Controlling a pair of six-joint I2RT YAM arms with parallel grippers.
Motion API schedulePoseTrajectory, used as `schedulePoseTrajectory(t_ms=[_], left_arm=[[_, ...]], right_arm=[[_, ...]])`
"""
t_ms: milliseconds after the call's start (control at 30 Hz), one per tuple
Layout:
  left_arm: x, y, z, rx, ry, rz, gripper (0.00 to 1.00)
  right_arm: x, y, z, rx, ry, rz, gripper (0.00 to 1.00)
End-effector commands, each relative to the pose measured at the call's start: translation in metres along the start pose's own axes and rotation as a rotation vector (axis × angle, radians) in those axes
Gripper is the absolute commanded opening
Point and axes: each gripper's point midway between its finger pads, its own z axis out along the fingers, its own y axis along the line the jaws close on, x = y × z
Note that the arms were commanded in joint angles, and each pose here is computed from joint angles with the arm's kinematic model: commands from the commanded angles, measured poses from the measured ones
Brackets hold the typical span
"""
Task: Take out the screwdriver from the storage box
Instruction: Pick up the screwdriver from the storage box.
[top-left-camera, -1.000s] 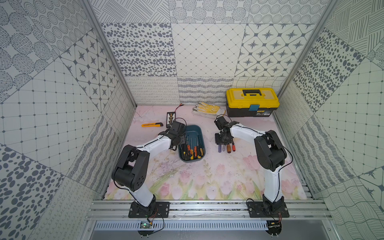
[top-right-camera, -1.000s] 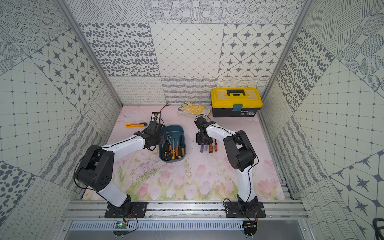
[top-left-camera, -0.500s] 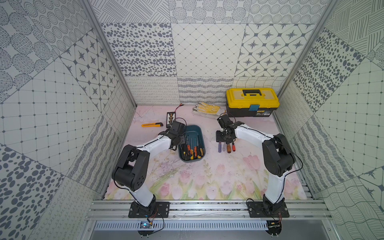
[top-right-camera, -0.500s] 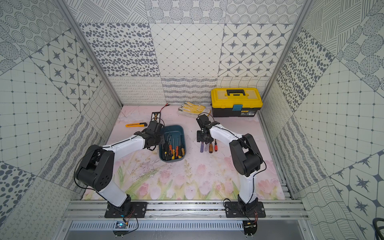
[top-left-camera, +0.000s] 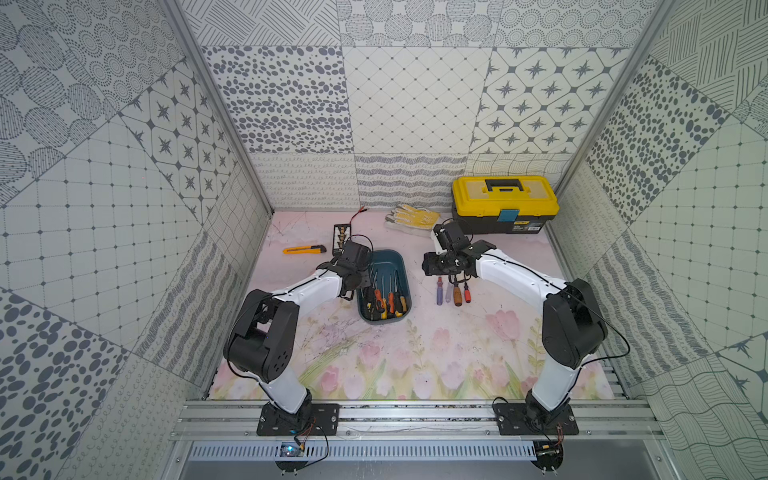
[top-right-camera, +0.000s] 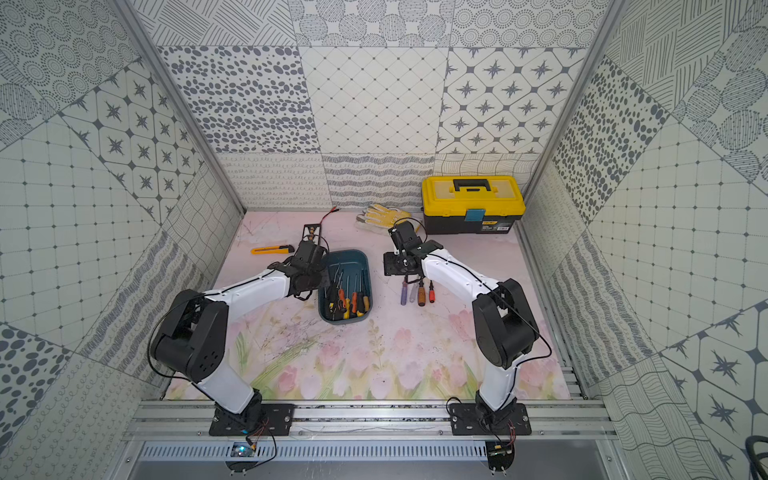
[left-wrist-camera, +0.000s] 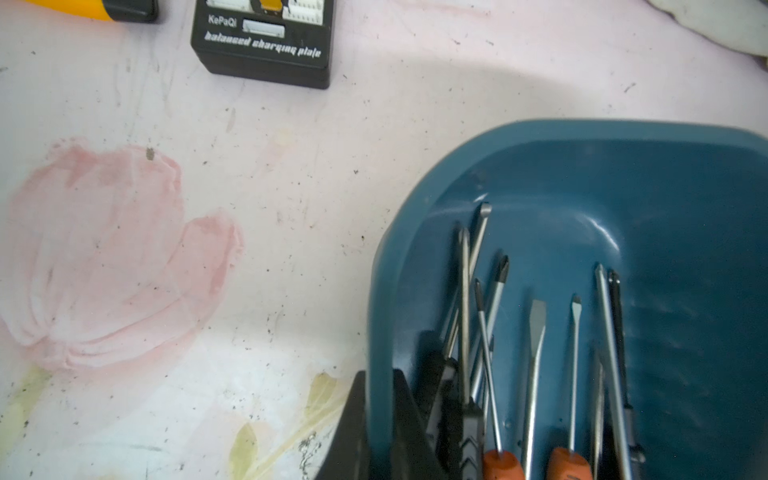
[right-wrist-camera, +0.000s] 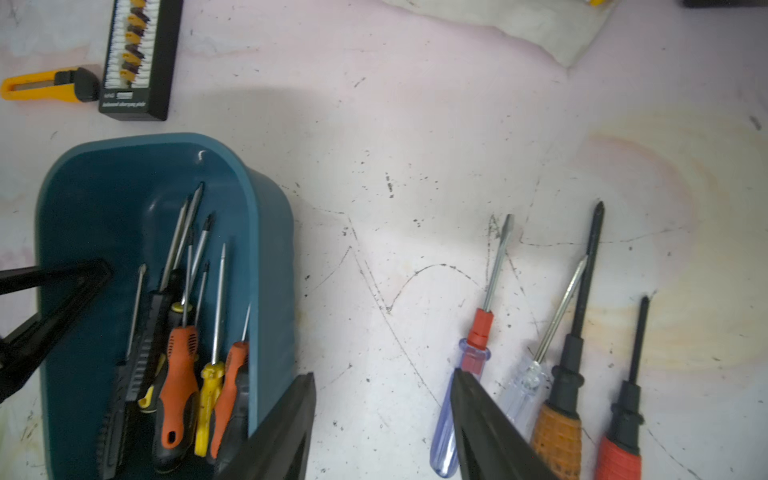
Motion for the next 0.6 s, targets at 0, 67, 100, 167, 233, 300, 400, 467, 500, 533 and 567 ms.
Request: schedulePoseTrajectory(t_ms=[0,67,100,167,233,300,400,467,500,533,567], left_arm=[[-0.021,-0.017,-0.008,0.070,-0.067,0.014,0.00],[-0.019,-0.019,-0.009,0.079,-0.063,0.021,0.00],[-0.019,-0.019,-0.009,0.082,-0.063,0.023,0.00],[-0.018,-0.021,-0.009,0.089,-0.061,0.025,0.00],[-0.017,-0.023,-0.008,0.098,-0.059,0.026,0.00],[-0.016,-0.026,-0.007,0.108,-0.054,0.029,0.00],[-0.014,-0.027,-0.006,0.112,-0.051,0.031,0.00],[-0.014,-0.028,-0.006,0.113,-0.052,0.031,0.00],[-0.014,-0.028,-0.006,0.113,-0.053,0.030,0.00],[-0.015,-0.028,-0.007,0.115,-0.055,0.028,0.00],[-0.016,-0.029,-0.007,0.116,-0.057,0.029,0.00]], right_arm=[[-0.023,0.033,-0.018,-0.098,-0.081,-0.036,0.57],[-0.021,0.047,-0.019,-0.132,-0.077,-0.047,0.57],[-0.020,0.053,-0.019,-0.147,-0.074,-0.053,0.57],[-0.015,0.067,-0.017,-0.178,-0.058,-0.071,0.55],[-0.010,0.081,-0.013,-0.210,-0.039,-0.089,0.54],[-0.005,0.094,-0.010,-0.233,-0.021,-0.108,0.53],[0.003,0.111,-0.006,-0.255,0.007,-0.132,0.52],[0.011,0.120,-0.001,-0.273,0.033,-0.135,0.51],[0.014,0.123,0.002,-0.278,0.045,-0.136,0.51],[0.018,0.126,0.004,-0.284,0.058,-0.135,0.50],[0.022,0.129,0.007,-0.286,0.072,-0.136,0.50]])
